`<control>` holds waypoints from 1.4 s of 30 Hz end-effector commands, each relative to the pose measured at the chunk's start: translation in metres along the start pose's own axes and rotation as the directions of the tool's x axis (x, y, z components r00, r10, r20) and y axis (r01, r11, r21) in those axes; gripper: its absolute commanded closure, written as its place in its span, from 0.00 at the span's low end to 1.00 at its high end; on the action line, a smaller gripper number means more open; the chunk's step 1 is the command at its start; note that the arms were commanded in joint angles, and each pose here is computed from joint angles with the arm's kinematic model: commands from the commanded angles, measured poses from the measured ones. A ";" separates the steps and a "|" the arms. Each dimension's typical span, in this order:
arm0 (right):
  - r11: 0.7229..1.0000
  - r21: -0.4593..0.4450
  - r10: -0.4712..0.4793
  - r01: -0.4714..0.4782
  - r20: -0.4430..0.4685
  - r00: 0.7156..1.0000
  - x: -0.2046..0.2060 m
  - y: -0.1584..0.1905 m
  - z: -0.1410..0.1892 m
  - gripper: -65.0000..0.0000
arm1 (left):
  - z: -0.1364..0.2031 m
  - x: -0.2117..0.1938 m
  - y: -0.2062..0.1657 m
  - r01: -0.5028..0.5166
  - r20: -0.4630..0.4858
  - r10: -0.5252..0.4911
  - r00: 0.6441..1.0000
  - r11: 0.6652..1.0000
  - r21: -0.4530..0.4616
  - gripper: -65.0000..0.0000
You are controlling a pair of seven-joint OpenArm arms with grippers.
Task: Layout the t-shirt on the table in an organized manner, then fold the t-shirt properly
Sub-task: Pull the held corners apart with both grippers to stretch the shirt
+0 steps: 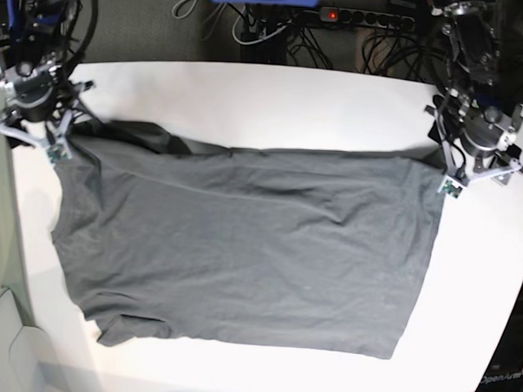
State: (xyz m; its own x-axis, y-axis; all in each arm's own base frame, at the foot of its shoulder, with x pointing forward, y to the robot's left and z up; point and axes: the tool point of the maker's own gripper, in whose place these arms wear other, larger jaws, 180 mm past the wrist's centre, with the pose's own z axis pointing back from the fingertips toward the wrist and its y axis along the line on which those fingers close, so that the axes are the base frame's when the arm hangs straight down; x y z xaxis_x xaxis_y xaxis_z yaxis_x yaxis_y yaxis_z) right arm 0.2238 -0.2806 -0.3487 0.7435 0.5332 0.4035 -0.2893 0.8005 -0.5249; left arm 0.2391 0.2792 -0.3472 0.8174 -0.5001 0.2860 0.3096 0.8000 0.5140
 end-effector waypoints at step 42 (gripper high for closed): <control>0.994 0.101 -0.033 0.033 0.005 0.999 -0.003 0.052 0.009 0.40 | -0.068 0.007 -0.031 -0.442 0.170 0.507 0.845 0.841 -0.312 1.00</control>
State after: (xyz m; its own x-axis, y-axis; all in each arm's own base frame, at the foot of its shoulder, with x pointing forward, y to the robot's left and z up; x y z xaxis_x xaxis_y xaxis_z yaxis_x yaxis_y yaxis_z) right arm 0.1975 -0.2371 -0.3776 0.7634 0.5060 0.4015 -0.3371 0.8423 -0.4205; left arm 0.2631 0.2640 -0.4251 0.7771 -0.0598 0.6266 0.0608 0.9980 0.0198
